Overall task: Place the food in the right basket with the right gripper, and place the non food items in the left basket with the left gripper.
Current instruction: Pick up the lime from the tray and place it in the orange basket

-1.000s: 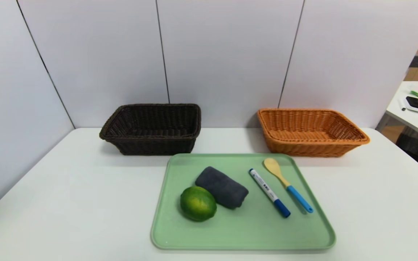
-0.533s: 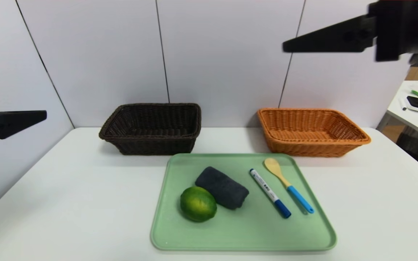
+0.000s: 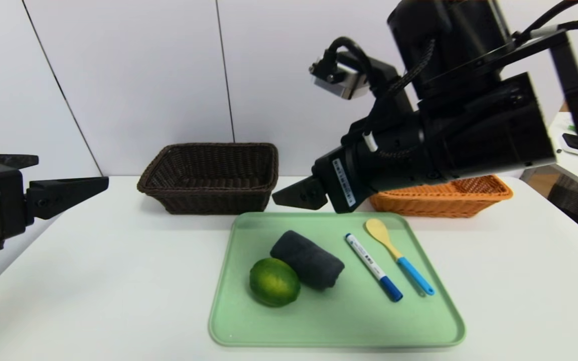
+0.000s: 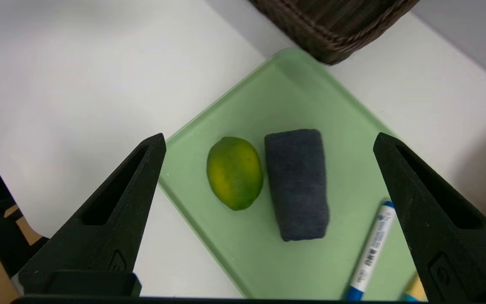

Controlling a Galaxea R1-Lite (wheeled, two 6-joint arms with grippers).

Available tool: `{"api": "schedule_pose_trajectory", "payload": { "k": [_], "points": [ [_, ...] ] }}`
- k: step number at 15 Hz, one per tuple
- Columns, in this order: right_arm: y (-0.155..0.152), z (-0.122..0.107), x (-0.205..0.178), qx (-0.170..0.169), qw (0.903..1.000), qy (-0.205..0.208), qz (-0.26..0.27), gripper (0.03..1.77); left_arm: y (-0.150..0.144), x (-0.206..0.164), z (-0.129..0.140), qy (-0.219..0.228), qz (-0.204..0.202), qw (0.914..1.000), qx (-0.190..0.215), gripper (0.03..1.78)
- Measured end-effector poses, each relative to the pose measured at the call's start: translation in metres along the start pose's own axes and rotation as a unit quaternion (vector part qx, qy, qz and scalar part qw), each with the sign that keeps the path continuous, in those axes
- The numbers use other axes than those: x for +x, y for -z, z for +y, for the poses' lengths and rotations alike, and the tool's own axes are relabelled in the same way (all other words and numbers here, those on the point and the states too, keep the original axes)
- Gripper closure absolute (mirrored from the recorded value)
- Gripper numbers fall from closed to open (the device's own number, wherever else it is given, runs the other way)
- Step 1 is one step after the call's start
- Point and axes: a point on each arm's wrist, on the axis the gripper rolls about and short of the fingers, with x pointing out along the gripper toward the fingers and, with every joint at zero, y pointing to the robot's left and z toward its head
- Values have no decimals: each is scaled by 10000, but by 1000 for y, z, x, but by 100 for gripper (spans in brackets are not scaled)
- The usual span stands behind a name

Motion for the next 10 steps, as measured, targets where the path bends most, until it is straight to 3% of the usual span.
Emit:
{"api": "schedule_pose_trajectory", "payload": {
  "k": [3, 10],
  "points": [
    [9, 14, 20, 201, 9992, -129, 332, 10, 0, 6, -6, 192, 39, 9997, -157, 12],
    [30, 34, 51, 391, 9895, -35, 1389, 10, 13, 16, -13, 358, 393, 9986, -84, 12]
  ]
}}
